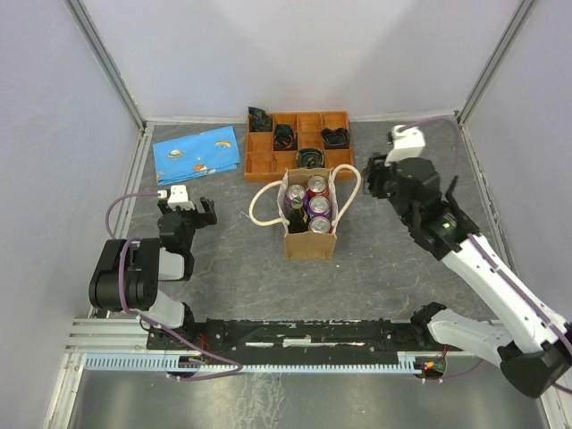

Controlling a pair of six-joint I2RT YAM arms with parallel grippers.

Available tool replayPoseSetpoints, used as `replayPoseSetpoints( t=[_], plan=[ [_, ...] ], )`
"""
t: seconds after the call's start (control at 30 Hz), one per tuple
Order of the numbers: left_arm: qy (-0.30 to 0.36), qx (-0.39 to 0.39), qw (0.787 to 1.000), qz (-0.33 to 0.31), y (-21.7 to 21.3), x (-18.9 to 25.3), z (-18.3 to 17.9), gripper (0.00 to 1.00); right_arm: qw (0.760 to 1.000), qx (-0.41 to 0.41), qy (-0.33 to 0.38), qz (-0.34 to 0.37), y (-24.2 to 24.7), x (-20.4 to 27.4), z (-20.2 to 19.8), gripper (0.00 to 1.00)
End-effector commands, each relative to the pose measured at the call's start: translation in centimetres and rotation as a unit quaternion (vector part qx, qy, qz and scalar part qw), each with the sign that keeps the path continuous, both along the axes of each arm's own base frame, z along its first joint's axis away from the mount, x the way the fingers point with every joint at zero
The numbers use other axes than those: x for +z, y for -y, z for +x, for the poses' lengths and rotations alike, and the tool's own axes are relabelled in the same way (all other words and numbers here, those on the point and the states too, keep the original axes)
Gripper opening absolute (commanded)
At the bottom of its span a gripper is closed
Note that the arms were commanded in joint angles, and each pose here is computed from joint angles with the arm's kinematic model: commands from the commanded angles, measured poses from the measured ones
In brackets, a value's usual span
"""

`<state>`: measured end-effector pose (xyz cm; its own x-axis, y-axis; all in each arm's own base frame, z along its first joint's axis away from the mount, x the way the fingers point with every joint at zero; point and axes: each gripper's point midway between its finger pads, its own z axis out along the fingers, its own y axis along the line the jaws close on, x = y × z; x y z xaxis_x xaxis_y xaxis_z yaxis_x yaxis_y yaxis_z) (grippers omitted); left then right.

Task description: Take the beverage out of the canvas bag

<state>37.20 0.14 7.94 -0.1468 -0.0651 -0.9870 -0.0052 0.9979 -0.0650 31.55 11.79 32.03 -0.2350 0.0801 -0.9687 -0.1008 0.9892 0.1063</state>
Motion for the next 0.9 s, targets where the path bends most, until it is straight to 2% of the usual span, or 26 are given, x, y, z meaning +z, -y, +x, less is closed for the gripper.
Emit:
replayPoseSetpoints(
  t=[0.0,0.23,0.4,0.87],
  plan=[
    [0.024,0.000,1.000,0.019,-0.2,1.3,0.4,0.99,0.994,0.100,-0.042,-0.029,-5.2,-2.0,-1.0,0.58],
    [0.024,0.000,1.000,0.019,-0.2,1.3,0.4,0.99,0.976,0.159,-0.095,-0.111,-10.3,-6.3,-2.7,0.60],
    [0.024,0.001,1.000,0.019,-0.2,1.3,0.4,0.99,0.966,0.187,-0.129,-0.123,-12.8,-8.9,-3.3,0.62],
    [0.024,0.001,1.000,0.019,-0.2,1.3,0.4,0.99,0.950,0.166,-0.218,-0.152,-13.7,-15.9,-3.2,0.65]
  ],
)
